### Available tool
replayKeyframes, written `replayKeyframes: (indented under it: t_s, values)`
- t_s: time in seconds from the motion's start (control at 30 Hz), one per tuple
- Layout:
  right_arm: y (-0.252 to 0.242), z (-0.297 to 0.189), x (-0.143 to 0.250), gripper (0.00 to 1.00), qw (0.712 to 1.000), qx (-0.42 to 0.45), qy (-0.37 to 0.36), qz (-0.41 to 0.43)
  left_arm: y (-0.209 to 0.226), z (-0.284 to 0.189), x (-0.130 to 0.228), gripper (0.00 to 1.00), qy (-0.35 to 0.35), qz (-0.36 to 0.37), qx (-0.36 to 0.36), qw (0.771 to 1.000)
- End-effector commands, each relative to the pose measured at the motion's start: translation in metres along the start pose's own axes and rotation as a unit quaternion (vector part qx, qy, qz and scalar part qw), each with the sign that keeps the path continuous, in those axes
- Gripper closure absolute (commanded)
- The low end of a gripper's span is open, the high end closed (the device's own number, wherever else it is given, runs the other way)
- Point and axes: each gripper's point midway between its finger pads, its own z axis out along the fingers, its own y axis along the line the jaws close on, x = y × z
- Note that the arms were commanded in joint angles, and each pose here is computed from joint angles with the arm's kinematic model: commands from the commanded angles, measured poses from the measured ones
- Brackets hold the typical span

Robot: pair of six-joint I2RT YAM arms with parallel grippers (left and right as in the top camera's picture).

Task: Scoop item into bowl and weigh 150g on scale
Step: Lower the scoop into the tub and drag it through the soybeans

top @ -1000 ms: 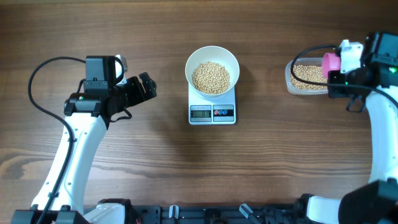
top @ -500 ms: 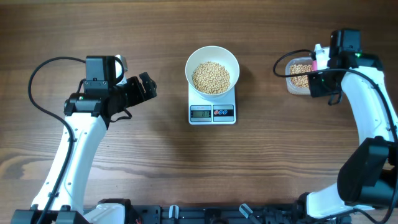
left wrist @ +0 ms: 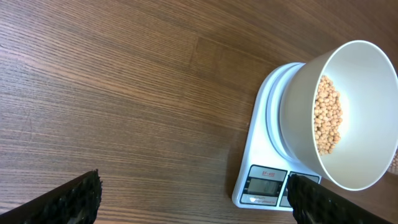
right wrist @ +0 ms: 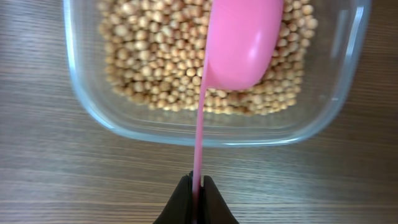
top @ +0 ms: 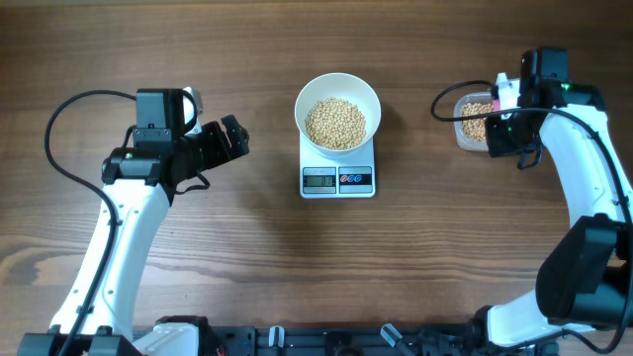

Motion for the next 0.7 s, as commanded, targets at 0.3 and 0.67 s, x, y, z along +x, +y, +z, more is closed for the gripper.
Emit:
replayKeyframes:
  t_s: [0.3, 0.67]
  values:
    - [0.049, 0.006, -0.001, 0.96, 0.991, -0.137, -0.004, 0.007, -0.002, -0.002, -0.006, 0.0, -0.007, 0.006, -0.002, 1.0]
    - [0.055, 0.002, 0.001, 0.95, 0.983, -0.179, -0.002, 0.038, -0.002, -0.002, -0.006, 0.0, -0.007, 0.006, -0.002, 1.0]
